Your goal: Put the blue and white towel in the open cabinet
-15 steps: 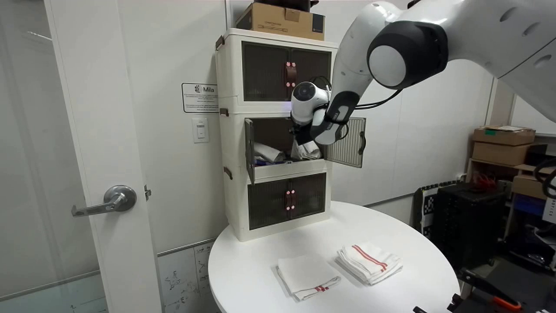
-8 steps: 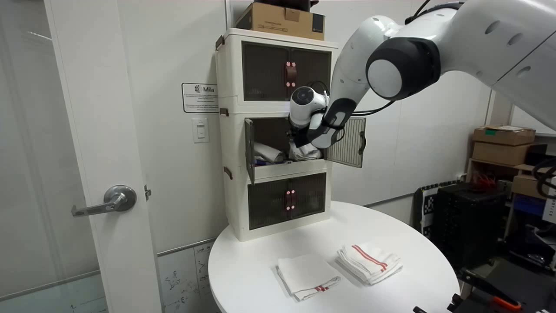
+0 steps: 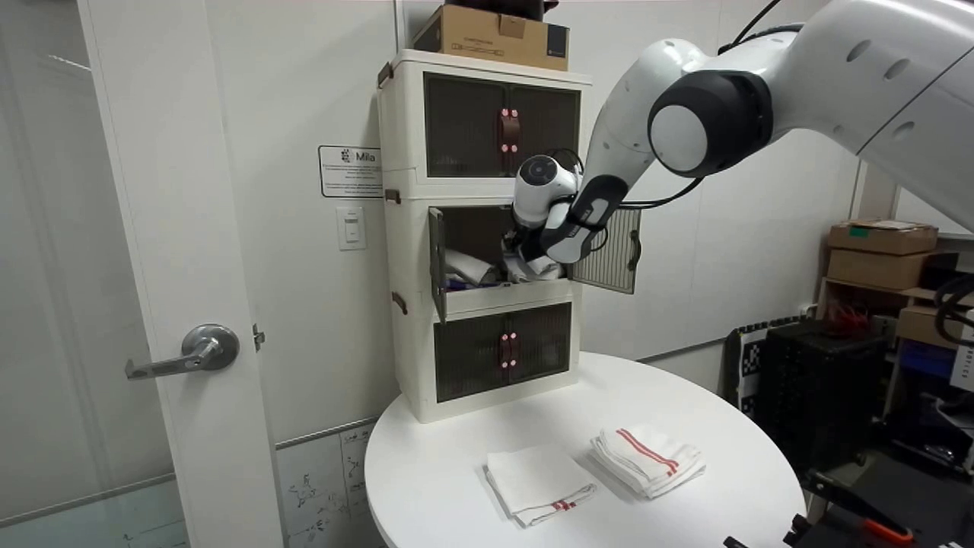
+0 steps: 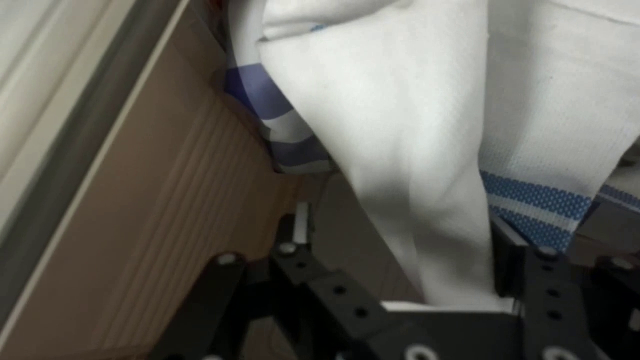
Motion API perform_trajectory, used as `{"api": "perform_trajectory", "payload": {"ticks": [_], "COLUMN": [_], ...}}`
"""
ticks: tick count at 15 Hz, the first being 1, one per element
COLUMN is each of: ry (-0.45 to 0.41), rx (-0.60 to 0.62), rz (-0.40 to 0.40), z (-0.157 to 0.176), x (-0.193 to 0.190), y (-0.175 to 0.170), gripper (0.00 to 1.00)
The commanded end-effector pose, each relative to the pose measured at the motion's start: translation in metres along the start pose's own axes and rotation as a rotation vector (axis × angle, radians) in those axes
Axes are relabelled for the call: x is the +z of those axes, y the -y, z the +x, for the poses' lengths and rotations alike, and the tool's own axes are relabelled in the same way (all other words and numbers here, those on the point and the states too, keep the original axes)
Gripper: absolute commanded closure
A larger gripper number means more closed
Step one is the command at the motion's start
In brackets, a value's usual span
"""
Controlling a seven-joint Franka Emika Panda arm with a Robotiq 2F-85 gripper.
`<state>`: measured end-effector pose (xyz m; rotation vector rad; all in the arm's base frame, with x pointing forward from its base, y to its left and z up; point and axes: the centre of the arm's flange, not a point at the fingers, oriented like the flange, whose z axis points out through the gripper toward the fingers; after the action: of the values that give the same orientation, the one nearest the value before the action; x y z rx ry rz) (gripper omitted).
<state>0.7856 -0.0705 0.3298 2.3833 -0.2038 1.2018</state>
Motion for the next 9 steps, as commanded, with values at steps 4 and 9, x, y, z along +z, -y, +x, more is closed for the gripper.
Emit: {"api": "perform_trajectory", "payload": {"ticks": [4,9], "ry": [-0.036,-0.060], "rx": [-0.016,-0.038], "rz": [0.024,0.208], "z": [0.004,0.012], "x": [-0.009,-0.043], "y": [-0.005,-0.001], "gripper": [0.00,0.00]}}
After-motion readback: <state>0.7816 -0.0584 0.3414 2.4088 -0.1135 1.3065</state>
